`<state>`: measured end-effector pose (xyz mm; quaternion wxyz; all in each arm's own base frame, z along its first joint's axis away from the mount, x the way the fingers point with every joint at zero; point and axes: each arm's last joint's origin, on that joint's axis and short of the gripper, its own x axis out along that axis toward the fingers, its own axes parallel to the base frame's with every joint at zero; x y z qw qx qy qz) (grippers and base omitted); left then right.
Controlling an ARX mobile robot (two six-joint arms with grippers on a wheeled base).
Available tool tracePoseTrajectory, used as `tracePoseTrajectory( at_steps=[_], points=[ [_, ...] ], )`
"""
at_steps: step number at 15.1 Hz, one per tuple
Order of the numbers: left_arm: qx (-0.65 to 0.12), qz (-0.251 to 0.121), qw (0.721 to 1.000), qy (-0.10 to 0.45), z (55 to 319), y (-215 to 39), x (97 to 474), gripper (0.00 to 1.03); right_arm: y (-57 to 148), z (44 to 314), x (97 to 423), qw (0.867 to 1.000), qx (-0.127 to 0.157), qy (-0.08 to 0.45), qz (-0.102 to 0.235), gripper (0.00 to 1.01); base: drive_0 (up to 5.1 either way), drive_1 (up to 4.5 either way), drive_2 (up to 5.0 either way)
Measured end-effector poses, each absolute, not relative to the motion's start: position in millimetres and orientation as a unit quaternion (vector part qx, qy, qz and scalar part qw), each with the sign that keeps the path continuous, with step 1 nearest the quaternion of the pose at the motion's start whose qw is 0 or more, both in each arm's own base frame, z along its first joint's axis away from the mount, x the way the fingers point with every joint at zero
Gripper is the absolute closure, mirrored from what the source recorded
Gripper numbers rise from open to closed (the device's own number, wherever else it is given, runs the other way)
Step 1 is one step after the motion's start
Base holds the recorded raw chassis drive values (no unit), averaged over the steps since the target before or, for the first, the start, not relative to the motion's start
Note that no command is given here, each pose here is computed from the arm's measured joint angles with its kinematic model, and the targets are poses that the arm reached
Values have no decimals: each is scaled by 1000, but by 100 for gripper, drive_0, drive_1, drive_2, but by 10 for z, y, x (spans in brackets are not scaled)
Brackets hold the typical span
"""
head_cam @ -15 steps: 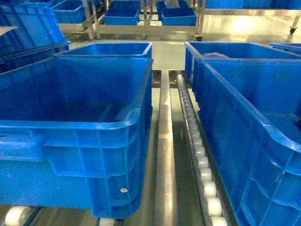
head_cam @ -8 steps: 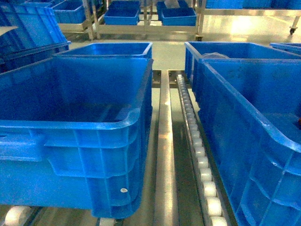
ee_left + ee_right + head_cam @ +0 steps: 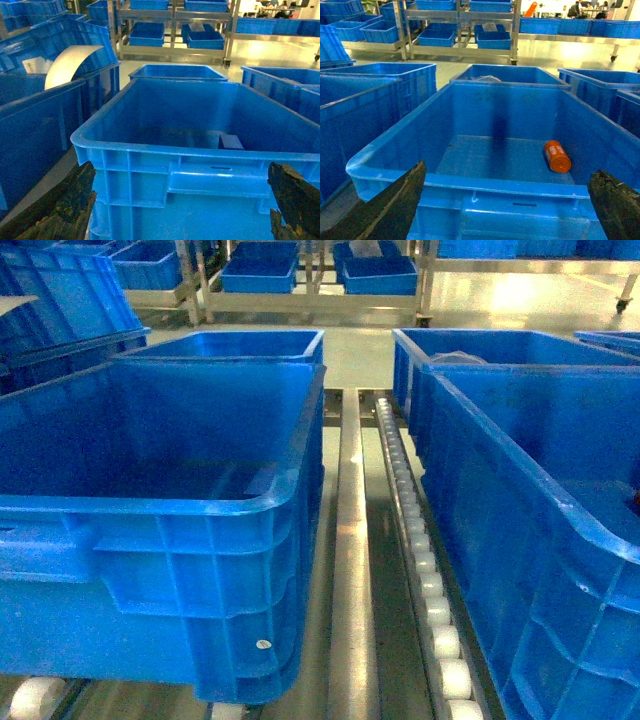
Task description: Sort blue parts and orange caps into right shelf containers
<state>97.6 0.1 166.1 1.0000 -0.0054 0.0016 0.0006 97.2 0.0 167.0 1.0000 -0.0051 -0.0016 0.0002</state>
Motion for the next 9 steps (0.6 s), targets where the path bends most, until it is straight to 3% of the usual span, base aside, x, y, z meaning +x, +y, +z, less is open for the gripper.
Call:
tracePoseTrajectory(
  at_steps=[9],
  points=[
    [-5, 1, 1000, 2, 1661, 1, 976, 5, 0, 1670, 972, 1000, -5, -1, 0, 3, 0, 0, 0]
  ],
)
